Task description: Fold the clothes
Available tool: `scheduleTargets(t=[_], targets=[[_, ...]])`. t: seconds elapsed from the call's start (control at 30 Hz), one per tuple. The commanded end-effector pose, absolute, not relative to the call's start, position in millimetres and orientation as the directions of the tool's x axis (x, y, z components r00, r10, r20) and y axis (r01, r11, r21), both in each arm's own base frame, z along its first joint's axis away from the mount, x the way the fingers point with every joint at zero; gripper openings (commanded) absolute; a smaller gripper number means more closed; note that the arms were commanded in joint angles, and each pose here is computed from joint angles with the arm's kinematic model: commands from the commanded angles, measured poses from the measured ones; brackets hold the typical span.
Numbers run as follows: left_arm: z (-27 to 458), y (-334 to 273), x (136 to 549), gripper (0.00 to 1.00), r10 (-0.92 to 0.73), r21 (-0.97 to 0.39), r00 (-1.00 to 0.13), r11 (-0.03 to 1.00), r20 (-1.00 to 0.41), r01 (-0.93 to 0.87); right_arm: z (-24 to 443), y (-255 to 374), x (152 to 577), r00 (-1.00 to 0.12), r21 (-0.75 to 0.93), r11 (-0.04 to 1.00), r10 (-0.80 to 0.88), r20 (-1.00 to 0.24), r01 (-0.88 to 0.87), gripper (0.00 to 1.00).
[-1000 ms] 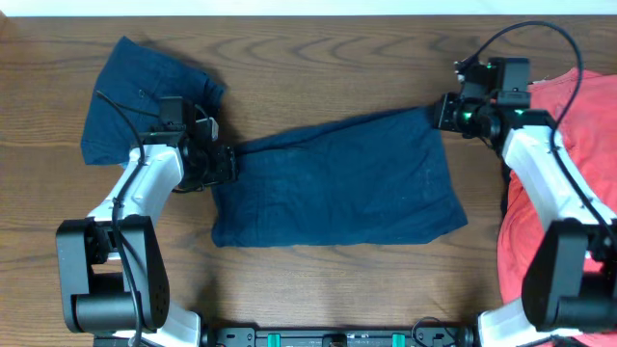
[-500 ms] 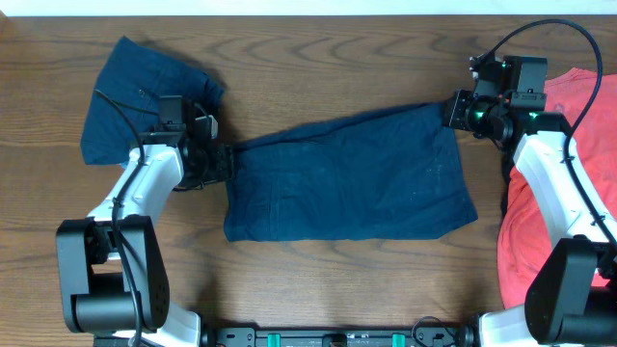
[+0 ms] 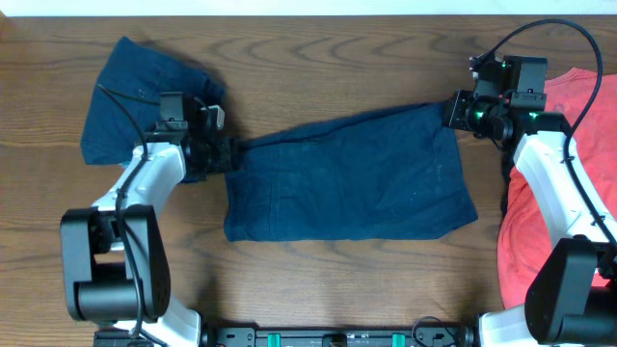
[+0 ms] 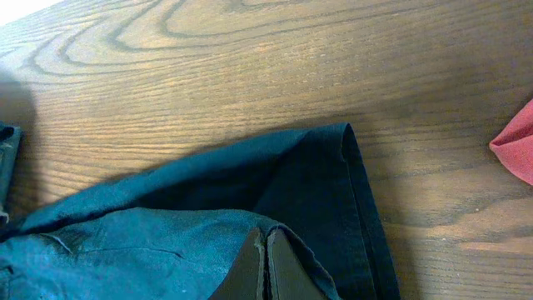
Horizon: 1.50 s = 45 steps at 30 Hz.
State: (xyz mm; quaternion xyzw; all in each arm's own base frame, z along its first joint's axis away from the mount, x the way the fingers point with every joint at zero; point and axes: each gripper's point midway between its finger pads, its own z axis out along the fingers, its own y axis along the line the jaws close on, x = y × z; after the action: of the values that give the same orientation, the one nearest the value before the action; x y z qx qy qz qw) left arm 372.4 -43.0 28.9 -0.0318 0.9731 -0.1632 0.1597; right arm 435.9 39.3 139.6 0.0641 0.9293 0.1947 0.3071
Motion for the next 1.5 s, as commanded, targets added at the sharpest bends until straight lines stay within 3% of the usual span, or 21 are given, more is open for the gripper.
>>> scheduleTargets(t=[0.0, 0.07, 0.13, 0.53, 0.87, 0.93, 0.97, 1.0, 1.03, 1.1, 1.2, 1.47], targets=[[30, -47, 377, 0.35, -0.089, -0.349, -0.947, 0.937, -0.309, 0.026, 147, 35, 437, -0.79, 0.385, 0.923, 0.231, -0.568, -0.007, 0.01], [30, -47, 377, 0.14, -0.09, -0.35, -0.947, 0.937, -0.308, 0.025, 147, 35, 437, -0.79, 0.385, 0.923, 0.231, -0.568, -0.007, 0.01], [33, -47, 376, 0.06, -0.092, -0.351, -0.946, 0.936, -0.309, 0.023, 147, 35, 438, -0.789, 0.385, 0.923, 0.231, -0.57, -0.008, 0.01], [105, -47, 380, 0.06, -0.104, -0.343, -0.888, 0.937, -0.448, 0.063, 193, 45, 452, -0.698, 0.464, 0.884, 0.295, -0.653, -0.061, 0.01], [91, -48, 396, 0.06, -0.117, -0.35, -0.881, 0.935, -0.458, 0.057, 159, 24, 483, -0.662, 0.418, 0.907, 0.341, -0.667, 0.046, 0.01], [81, -50, 397, 0.17, -0.128, -0.358, -0.89, 0.933, -0.437, 0.042, 143, 24, 494, -0.663, 0.418, 0.907, 0.342, -0.666, 0.047, 0.13], [76, -51, 397, 0.33, -0.133, -0.363, -0.897, 0.931, -0.422, 0.033, 132, 23, 499, -0.667, 0.42, 0.906, 0.344, -0.661, 0.052, 0.28], [72, -52, 396, 0.41, -0.132, -0.363, -0.902, 0.931, -0.412, 0.03, 123, 23, 501, -0.674, 0.42, 0.906, 0.344, -0.653, 0.056, 0.41], [67, -53, 395, 0.46, -0.128, -0.365, -0.909, 0.931, -0.396, 0.028, 112, 23, 502, -0.688, 0.42, 0.905, 0.346, -0.639, 0.065, 0.54], [60, -54, 390, 0.49, -0.127, -0.365, -0.92, 0.931, -0.37, 0.018, 93, 23, 499, -0.719, 0.418, 0.904, 0.348, -0.602, 0.087, 0.64], [60, -52, 386, 0.58, -0.129, -0.362, -0.927, 0.932, -0.353, 0.008, 80, 17, 487, -0.758, 0.401, 0.91, 0.337, -0.559, 0.11, 0.67], [70, -44, 357, 0.63, -0.153, -0.363, -0.95, 0.931, -0.273, -0.045, 107, 5, 422, -0.847, 0.41, 0.9, 0.331, -0.417, 0.15, 0.67]])
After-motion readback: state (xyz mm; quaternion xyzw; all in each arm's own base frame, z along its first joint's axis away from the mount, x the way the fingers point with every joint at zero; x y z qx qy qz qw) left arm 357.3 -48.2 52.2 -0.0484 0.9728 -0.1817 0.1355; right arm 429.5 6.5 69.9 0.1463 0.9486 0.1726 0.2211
